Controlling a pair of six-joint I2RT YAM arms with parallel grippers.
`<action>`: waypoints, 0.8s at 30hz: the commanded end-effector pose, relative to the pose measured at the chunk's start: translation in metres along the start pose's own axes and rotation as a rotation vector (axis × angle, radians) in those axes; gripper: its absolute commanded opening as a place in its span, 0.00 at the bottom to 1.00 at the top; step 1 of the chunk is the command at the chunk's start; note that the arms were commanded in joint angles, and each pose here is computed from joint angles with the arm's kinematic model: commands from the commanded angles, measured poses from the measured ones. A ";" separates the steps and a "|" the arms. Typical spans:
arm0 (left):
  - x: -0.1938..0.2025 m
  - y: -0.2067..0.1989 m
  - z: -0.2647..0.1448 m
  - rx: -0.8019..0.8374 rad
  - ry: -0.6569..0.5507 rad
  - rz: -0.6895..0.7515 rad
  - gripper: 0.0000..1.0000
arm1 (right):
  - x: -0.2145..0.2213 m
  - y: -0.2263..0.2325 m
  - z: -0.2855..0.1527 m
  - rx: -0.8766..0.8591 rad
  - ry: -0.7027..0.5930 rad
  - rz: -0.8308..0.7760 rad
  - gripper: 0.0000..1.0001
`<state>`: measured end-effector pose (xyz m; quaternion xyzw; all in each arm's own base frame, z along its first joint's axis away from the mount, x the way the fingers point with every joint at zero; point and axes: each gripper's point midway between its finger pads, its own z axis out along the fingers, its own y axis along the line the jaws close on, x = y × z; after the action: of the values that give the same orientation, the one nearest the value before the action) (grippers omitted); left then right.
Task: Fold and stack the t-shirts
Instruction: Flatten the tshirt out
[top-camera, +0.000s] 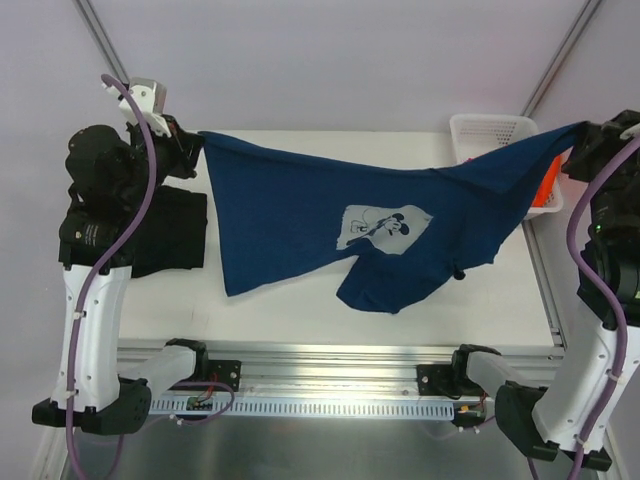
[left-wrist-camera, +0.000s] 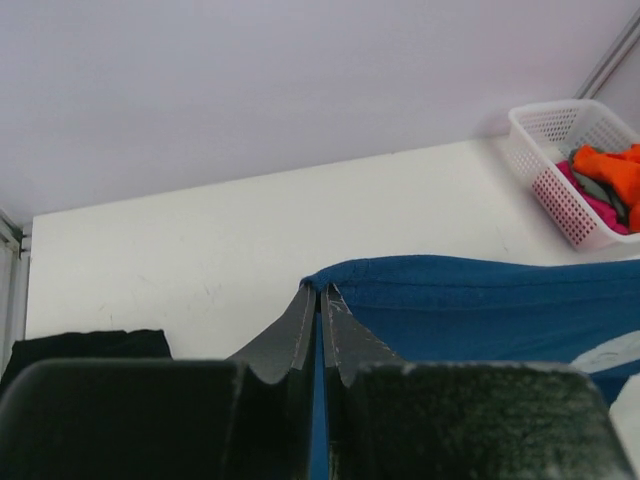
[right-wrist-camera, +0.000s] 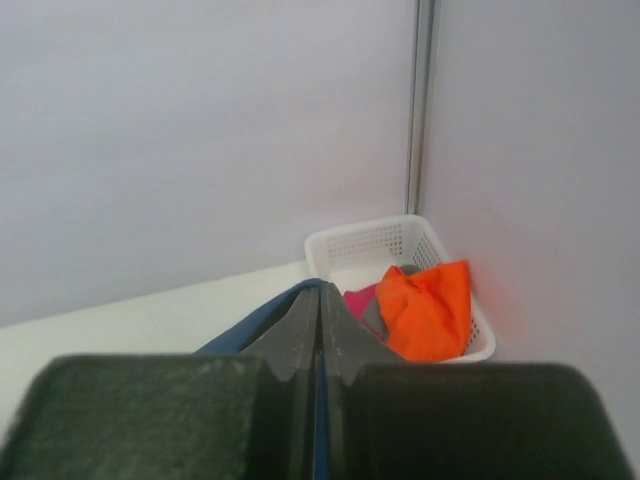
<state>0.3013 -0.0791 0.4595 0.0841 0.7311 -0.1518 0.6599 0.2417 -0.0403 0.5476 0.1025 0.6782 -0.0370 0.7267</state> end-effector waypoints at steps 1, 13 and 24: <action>-0.014 0.008 0.024 -0.005 -0.025 0.026 0.00 | -0.019 -0.001 0.051 0.019 -0.049 0.001 0.01; -0.064 0.046 0.135 -0.073 -0.083 0.160 0.00 | -0.008 0.019 0.217 -0.034 -0.064 -0.028 0.00; -0.049 0.028 0.079 -0.068 -0.080 0.150 0.00 | 0.028 0.025 0.126 -0.099 0.096 0.009 0.01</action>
<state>0.4398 -0.0818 0.4441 0.1111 0.7554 -0.0889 0.6396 0.4457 -0.0508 0.4550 0.0884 0.7781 0.0019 0.6219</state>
